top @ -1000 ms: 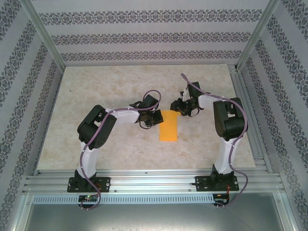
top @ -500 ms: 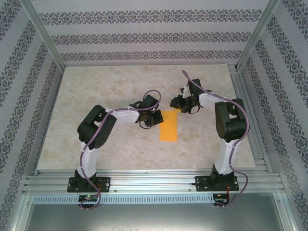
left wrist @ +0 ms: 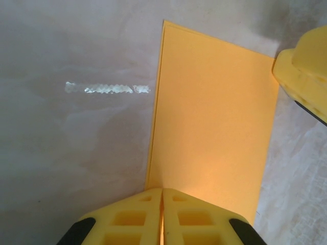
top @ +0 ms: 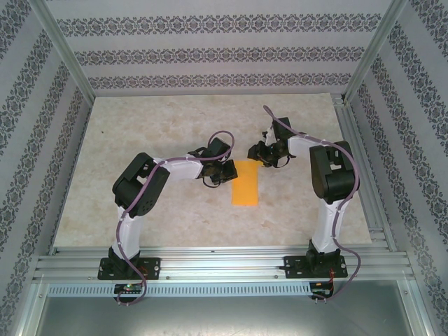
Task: Fold a paper plane with a square sheet of paper (pick it up from the middle)
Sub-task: Fold the square sheet of paper in half at the center of the table.
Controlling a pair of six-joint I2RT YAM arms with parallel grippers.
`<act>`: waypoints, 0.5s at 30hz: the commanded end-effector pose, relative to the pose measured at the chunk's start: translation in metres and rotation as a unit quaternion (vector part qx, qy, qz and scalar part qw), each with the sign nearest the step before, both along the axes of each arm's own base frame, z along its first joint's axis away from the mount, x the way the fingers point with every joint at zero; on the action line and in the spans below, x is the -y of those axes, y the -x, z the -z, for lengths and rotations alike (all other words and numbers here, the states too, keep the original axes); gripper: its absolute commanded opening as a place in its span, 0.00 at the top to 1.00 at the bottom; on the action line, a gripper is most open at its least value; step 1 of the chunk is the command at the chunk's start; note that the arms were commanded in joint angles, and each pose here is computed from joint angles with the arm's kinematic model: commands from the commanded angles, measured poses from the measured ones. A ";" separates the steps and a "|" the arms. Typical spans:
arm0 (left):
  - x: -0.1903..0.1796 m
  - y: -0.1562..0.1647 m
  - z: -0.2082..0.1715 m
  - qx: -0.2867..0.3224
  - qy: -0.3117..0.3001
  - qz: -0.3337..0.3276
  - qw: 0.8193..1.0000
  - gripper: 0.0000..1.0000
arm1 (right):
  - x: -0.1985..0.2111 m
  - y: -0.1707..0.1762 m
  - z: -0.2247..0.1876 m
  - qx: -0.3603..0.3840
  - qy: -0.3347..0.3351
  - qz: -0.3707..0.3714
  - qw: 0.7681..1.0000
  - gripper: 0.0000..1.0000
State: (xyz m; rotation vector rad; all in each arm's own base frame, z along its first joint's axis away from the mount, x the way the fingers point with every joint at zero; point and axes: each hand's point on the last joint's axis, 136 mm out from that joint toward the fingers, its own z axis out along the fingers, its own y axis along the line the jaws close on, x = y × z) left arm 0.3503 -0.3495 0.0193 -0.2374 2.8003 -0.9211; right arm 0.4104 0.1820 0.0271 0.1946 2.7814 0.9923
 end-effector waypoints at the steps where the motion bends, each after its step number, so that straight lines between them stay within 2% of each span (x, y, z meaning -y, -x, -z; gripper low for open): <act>1: -0.017 0.025 0.030 -0.040 -0.053 0.013 0.998 0.88 | -0.001 0.001 -0.035 0.039 0.000 -0.009 0.999 0.61; 5: -0.016 0.025 0.029 -0.039 -0.053 0.012 0.998 0.89 | -0.007 0.017 -0.046 0.043 -0.022 -0.014 0.999 0.61; 13: -0.015 0.025 0.028 -0.039 -0.050 0.012 0.998 0.89 | -0.014 0.048 0.004 -0.009 -0.023 -0.023 0.999 0.61; 15: -0.015 0.025 0.027 -0.039 -0.051 0.014 0.998 0.89 | -0.007 0.053 0.013 -0.016 -0.004 -0.019 1.000 0.60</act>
